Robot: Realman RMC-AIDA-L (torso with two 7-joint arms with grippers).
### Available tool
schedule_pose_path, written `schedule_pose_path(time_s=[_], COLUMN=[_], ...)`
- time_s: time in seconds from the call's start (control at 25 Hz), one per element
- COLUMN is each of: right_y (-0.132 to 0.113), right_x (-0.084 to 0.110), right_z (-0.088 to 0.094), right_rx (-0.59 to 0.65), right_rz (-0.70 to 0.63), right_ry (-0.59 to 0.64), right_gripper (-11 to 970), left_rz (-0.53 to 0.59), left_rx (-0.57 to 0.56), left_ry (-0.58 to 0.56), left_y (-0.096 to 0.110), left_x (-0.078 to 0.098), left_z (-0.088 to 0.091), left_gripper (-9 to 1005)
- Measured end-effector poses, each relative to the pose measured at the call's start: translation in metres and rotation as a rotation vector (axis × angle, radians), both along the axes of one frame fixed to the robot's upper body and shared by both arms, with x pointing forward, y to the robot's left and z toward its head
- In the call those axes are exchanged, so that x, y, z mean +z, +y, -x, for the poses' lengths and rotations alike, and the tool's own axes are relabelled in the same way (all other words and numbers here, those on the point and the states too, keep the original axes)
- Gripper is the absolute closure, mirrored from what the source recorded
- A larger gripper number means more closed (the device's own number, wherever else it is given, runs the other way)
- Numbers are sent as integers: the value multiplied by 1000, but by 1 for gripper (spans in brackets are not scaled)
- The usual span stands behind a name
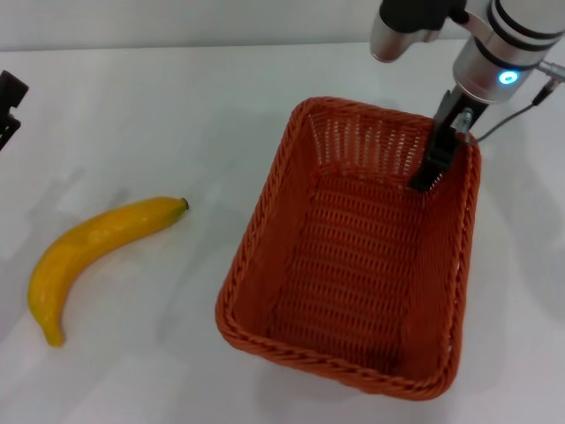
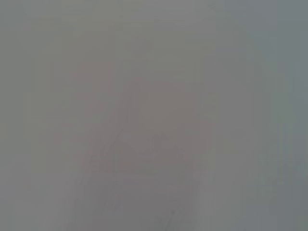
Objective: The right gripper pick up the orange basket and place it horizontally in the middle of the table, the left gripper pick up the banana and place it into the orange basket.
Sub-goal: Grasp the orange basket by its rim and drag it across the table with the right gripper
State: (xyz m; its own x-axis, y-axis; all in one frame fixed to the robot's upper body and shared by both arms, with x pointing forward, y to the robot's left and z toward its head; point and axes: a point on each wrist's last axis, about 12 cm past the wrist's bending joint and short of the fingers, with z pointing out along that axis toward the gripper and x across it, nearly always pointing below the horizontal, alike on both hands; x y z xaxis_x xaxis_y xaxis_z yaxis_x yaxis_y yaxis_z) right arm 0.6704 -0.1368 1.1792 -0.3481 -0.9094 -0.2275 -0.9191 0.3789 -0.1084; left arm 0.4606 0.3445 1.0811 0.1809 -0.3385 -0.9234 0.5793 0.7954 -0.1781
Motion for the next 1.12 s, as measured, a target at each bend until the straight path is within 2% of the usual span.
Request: schedule_pose_path(time_s=[0.28, 0.6, 0.84, 1.04, 1.12], right_y=[-1, -9, -13, -14, -18], right_x=[1, 23, 23, 23, 26], right_z=[4, 0, 1, 3, 1], right_rx=[8, -40, -63, -56, -76], right_rz=[-15, -118, -115, -110, -113], right_ry=[26, -7, 0, 6, 4], right_gripper=[295, 442, 542, 714, 714], left_rz=[6, 4, 5, 6, 5], left_rx=[-4, -14, -15, -22, -25], left_ry=[4, 7, 5, -3, -6], left_y=[-1, -4, -4, -6, -6], left_x=[-1, -2, -1, 1, 2], left_z=[-1, -1, -2, -5, -7], left_gripper=[185, 186, 186, 186, 186])
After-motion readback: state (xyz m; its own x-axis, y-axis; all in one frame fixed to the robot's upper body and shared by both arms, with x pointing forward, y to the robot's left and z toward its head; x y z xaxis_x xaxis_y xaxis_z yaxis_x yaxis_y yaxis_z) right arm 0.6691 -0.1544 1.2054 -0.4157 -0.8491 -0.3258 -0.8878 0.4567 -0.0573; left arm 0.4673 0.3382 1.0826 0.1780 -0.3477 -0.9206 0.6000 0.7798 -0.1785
